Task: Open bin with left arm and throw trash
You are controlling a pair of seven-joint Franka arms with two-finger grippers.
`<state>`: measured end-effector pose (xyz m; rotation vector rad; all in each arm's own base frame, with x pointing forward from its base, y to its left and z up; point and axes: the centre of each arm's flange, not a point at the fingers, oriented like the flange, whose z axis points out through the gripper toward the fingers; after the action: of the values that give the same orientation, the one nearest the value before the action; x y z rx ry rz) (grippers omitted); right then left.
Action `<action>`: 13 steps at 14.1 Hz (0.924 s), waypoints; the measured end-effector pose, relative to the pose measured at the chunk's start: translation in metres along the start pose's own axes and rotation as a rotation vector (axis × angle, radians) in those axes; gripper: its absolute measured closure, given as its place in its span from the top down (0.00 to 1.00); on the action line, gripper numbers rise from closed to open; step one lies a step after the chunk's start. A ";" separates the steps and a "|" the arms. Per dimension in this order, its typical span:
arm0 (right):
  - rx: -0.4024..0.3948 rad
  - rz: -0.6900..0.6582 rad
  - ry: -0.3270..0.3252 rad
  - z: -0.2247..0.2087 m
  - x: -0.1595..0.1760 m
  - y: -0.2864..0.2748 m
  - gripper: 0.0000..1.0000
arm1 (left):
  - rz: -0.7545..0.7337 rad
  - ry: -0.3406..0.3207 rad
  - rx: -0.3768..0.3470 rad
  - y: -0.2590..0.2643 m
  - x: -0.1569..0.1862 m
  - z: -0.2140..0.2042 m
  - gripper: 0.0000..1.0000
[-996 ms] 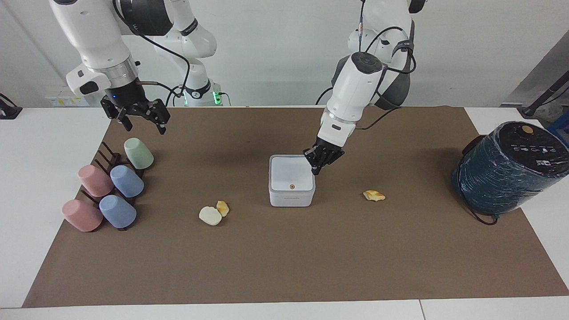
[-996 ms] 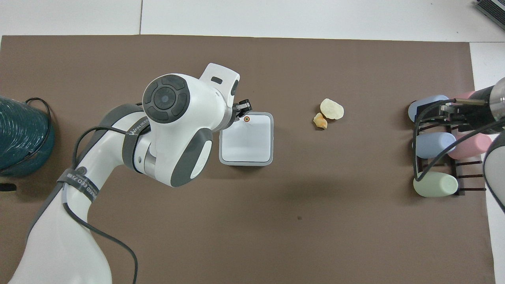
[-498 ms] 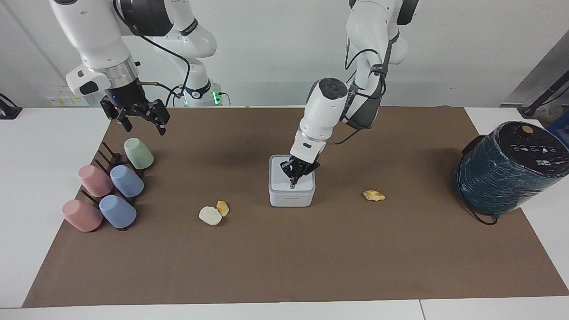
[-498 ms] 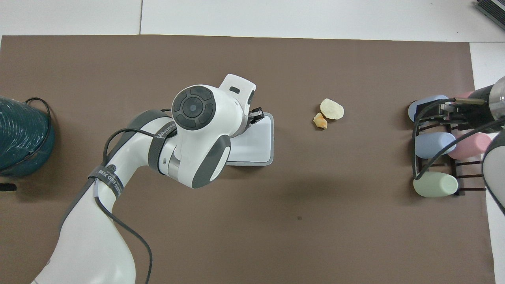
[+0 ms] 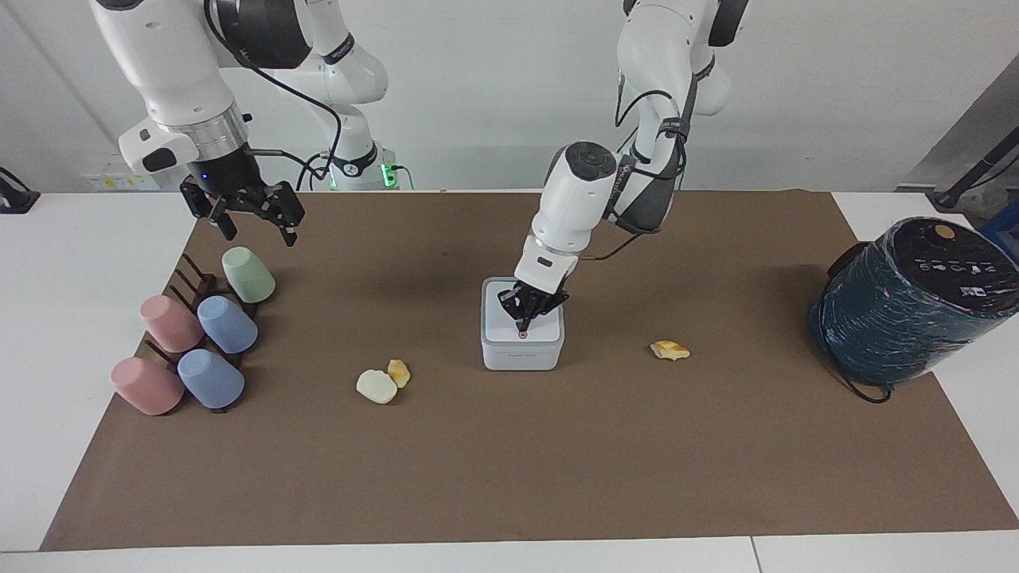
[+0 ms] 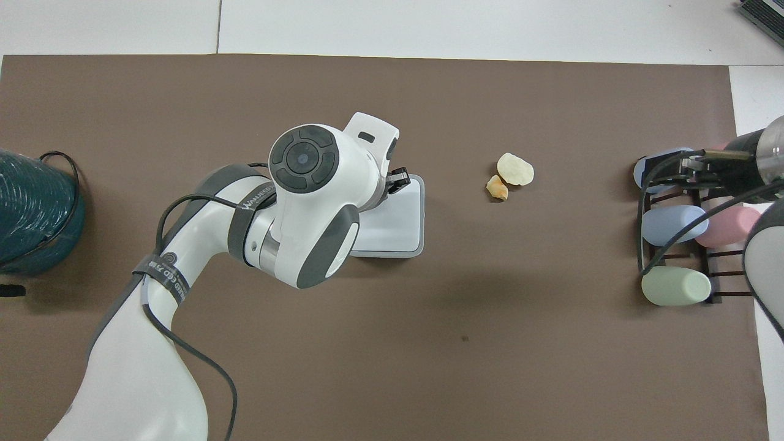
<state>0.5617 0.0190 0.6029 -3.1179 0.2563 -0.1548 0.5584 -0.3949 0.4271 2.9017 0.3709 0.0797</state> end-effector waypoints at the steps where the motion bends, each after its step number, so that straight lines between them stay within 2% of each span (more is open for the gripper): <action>1: 0.002 0.000 0.011 0.001 0.001 0.000 1.00 | -0.007 -0.022 0.029 -0.003 0.006 -0.013 0.01; 5: 0.011 -0.021 0.040 0.017 0.002 -0.013 1.00 | -0.048 -0.087 0.104 -0.050 0.060 -0.088 0.01; 7: 0.015 -0.033 0.052 0.030 0.001 -0.020 1.00 | -0.033 -0.122 0.132 -0.085 0.084 -0.111 0.01; 13: 0.029 -0.035 0.099 0.093 0.021 -0.025 1.00 | 0.090 -0.174 0.138 -0.184 0.133 -0.159 0.01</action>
<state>0.5953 0.0408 0.5124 -3.0917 0.1987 -0.3114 0.6296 -0.1547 0.5454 3.0303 0.2239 -0.1905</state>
